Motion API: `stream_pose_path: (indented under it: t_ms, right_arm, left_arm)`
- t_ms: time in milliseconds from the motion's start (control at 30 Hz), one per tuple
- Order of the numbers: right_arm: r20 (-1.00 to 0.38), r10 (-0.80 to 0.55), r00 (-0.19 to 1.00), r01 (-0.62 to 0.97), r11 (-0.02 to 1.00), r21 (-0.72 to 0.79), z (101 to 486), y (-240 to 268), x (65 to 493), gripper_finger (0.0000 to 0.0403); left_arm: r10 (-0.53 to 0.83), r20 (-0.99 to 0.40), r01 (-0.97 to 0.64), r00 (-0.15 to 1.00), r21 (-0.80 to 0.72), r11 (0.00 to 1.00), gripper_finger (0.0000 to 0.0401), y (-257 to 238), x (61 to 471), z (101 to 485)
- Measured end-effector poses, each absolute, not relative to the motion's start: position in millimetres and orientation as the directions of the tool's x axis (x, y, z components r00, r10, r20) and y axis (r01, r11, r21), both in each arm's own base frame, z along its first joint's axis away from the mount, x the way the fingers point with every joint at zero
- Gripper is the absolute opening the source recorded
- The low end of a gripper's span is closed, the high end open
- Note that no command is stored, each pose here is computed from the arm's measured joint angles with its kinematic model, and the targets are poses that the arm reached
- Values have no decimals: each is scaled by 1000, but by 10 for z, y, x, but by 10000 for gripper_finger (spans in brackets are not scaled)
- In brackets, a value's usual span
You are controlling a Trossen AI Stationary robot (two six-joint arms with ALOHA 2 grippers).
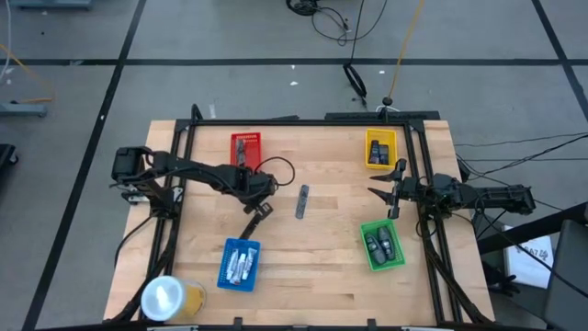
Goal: Pick & Place Travel size toiletries
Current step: Put the top left black comb into the orange basket
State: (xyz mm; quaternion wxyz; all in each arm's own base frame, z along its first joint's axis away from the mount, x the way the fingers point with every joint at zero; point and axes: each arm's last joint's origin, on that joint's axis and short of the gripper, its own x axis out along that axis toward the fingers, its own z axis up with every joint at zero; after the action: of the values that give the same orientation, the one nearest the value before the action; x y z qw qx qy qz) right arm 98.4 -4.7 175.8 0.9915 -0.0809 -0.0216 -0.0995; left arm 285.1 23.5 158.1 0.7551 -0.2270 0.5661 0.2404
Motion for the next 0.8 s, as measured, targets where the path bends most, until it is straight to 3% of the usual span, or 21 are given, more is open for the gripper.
stream_pose_path:
  t_ms: [133, 333, 567, 700, 800]
  right_arm:
    - [95, -192, 977, 202, 973, -110, 1793, -46, 982, 151]
    - [178, -141, 974, 84, 952, 295, 1874, -31, 973, 151]
    - [239, -139, 961, 40, 924, 380, 1932, -30, 960, 151]
    - [242, -149, 959, 28, 896, 443, 1935, -33, 959, 151]
    - [242, -231, 942, 98, 882, 461, 1939, -57, 954, 151]
  left_arm:
    - [50, -977, -620, 205, -90, 780, 7, 236, 2810, 1572]
    - [44, -990, -646, 136, -55, 762, 81, 279, 2740, 1565]
    - [52, -998, -682, 38, 12, 731, 170, 297, 2644, 1558]
    - [87, -994, -709, 66, 15, 705, 185, 309, 2673, 1562]
    - [88, -991, -712, 96, -7, 702, 186, 312, 2702, 1565]
